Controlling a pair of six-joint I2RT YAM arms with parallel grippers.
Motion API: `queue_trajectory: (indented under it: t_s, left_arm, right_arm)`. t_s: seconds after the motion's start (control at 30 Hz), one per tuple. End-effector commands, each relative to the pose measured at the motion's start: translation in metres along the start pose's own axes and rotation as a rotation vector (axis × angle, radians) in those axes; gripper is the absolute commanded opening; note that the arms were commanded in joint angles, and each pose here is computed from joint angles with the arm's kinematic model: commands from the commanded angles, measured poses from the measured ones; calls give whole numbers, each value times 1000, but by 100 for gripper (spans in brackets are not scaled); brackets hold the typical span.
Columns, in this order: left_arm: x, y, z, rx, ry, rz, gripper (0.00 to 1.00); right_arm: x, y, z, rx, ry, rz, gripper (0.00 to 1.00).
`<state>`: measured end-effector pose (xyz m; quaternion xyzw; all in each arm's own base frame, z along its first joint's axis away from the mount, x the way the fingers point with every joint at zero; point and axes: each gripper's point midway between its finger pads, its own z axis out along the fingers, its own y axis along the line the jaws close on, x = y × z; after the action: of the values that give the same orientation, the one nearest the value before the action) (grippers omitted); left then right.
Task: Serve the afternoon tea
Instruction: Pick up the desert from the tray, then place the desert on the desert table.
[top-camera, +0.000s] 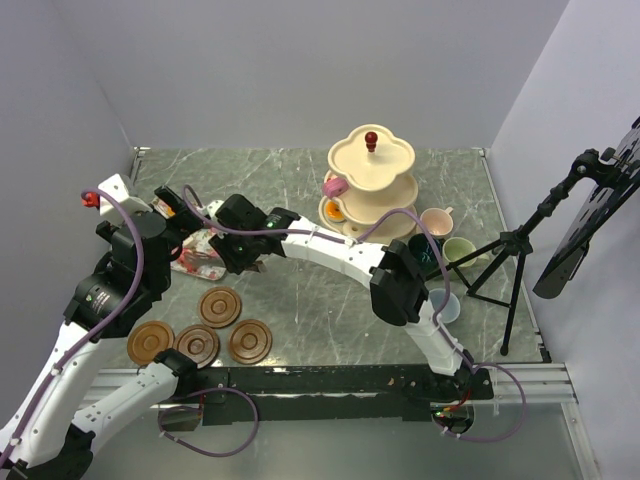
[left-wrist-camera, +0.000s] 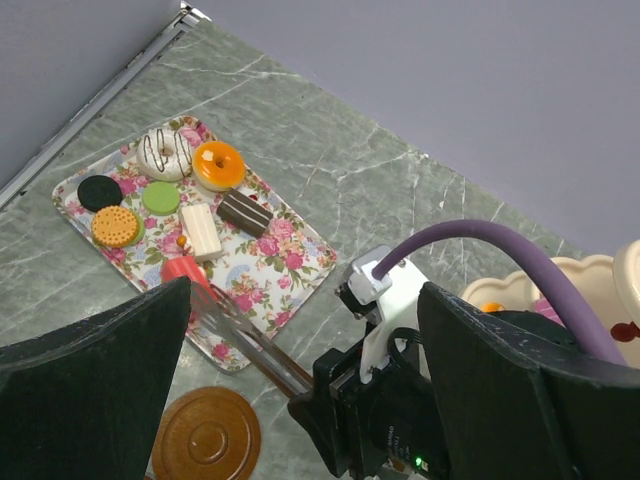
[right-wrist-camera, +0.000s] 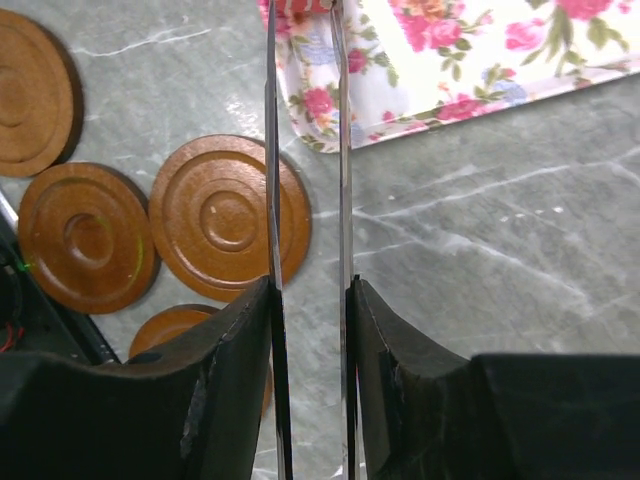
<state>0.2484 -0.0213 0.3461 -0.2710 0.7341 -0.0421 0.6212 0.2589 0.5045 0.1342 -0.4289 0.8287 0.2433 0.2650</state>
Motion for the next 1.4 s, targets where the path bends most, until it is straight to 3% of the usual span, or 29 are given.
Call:
queue_trajectory:
  t_s: [0.0,0.2,0.63,0.87,1.37]
  left_arm:
    - [-10,-1,-2,-1,-31,-37,100]
    - [-27,-3,-5,0,-76,-53,100]
    - [-16,-12,1,25,-49,-46,100]
    - [-10,-14,1,40,-29,-45,100]
    - [-14,-9,-5,34,-39,-69,100]
  right_arm:
    - [-37,-4,-50,77,-135,-37,26]
    - [-29,-27,-108,225,-178,-1,23]
    - [52,-77,-221,552,-159,228,22]
    - [76,-112,-249,652,-187,334,22]
    - [62,-141,-263,706,-276,398,23]
